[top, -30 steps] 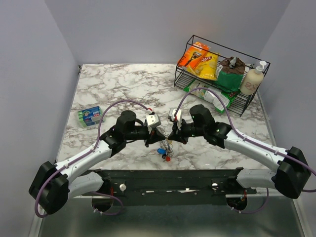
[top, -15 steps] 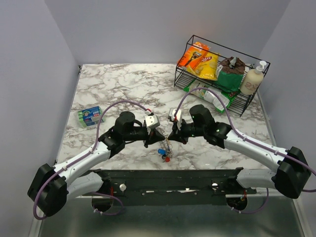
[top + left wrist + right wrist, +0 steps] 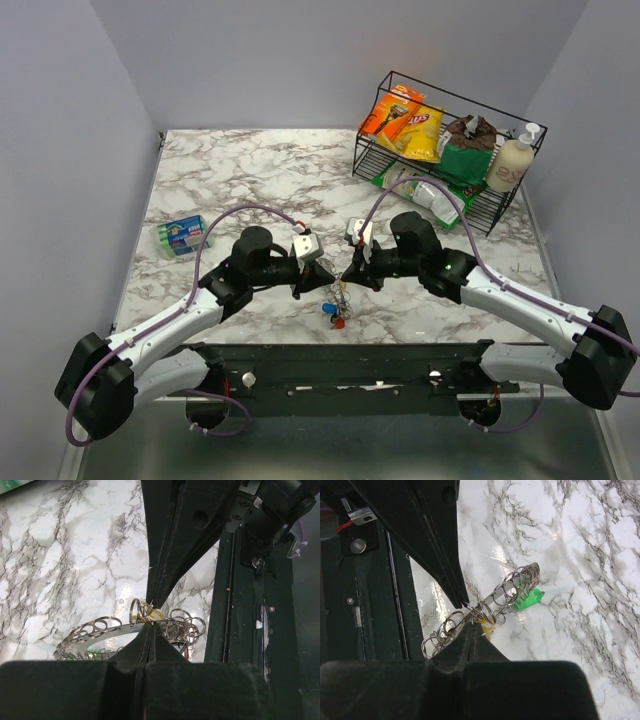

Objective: Put the keys on the keyring

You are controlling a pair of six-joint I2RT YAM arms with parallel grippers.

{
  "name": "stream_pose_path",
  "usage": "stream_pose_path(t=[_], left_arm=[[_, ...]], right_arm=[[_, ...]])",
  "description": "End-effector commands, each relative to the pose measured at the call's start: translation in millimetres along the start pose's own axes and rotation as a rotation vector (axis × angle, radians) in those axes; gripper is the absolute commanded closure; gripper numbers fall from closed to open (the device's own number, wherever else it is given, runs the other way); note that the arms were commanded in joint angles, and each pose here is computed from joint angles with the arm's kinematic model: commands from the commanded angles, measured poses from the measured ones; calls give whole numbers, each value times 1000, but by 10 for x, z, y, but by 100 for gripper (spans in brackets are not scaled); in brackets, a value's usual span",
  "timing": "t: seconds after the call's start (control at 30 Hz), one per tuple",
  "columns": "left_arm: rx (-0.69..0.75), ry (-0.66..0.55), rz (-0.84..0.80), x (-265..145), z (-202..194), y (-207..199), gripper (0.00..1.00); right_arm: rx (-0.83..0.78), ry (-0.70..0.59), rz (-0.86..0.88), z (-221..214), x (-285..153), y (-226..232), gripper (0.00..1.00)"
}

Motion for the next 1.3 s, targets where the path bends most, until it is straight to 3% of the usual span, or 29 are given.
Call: stream_pose_path(t=[0.0,0.57,1.27], left_arm=[[23,-16,-28,4,41,-58,100],[20,-15,-27,3,38,-58,100],[70,-74,-31,-56,153,-114,100]], right_arm=[[-22,-53,-9,159,-23,-34,99],[-58,-86,18,294,-21,-17,99],[-1,-32,-3,34,89,-71,99]])
Point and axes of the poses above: each gripper's point midway between its finger pads, its own x axis out along the fingers, its own y axis along the line the jaws close on, z = x × y, the point moved 4 cm from there along -x, back along the fingers, and after that the axes turned 1 degree about x, right-handed, at the moved point
